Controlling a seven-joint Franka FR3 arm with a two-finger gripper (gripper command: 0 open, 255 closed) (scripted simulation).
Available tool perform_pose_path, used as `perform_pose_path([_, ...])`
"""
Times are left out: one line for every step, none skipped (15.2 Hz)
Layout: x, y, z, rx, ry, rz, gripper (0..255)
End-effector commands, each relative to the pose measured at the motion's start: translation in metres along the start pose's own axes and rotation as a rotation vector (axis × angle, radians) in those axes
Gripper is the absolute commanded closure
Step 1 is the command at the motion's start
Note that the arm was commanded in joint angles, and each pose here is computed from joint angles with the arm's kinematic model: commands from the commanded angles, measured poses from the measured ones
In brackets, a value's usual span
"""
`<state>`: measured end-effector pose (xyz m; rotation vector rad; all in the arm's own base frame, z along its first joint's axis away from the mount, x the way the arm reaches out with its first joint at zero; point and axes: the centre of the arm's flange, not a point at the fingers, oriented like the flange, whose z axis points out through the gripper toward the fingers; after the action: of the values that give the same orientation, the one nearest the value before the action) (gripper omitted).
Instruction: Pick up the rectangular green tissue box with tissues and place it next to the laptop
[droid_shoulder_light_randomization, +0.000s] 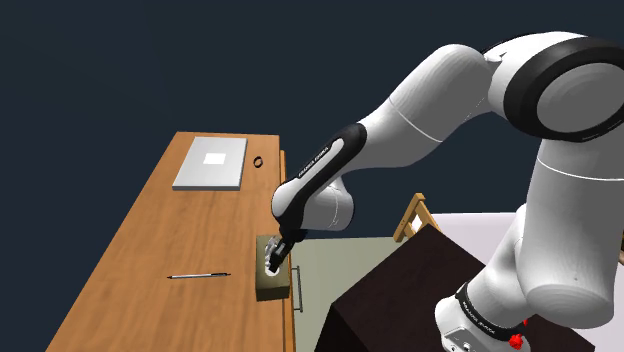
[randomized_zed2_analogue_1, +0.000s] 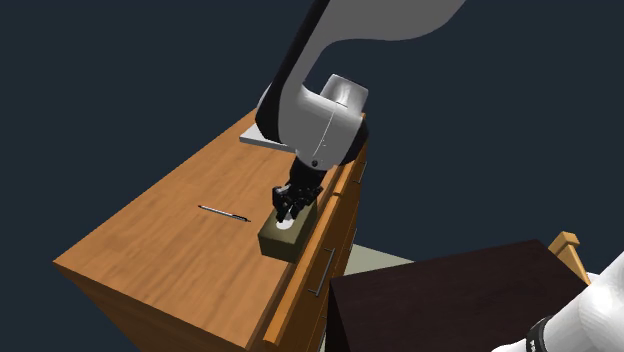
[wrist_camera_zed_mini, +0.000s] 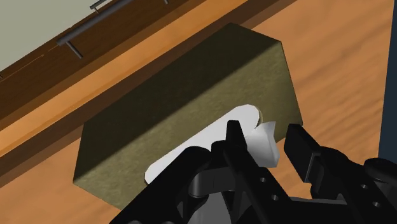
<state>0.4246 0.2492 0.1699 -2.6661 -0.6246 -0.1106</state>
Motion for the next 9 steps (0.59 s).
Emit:
perform_pose_path([-0.001, 0.002, 0.001, -0.003, 0.0, 0.003, 255])
perform_pose_path([-0.001, 0.002, 0.0, -0.003, 0.0, 0.003, 255])
perform_pose_path([-0.001, 0.003, 0.0, -0.003, 0.0, 0.003, 255])
perform_pose_path([-0.001, 0.003, 0.0, -0.003, 0.0, 0.003, 255])
perform_pose_path([-0.001, 0.003, 0.0, -0.003, 0.0, 0.003, 255])
perform_pose_path([-0.001, 0.002, 0.001, -0.003, 0.0, 0.003, 255])
perform_pose_path([0.0, 0.0, -0.004, -0.003, 0.0, 0.003, 255])
perform_pose_path([0.001, -0.002, -0.009, -0.003, 0.0, 0.003, 255])
perform_pose_path([0.002, -0.004, -0.014, -0.003, 0.0, 0.003, 255])
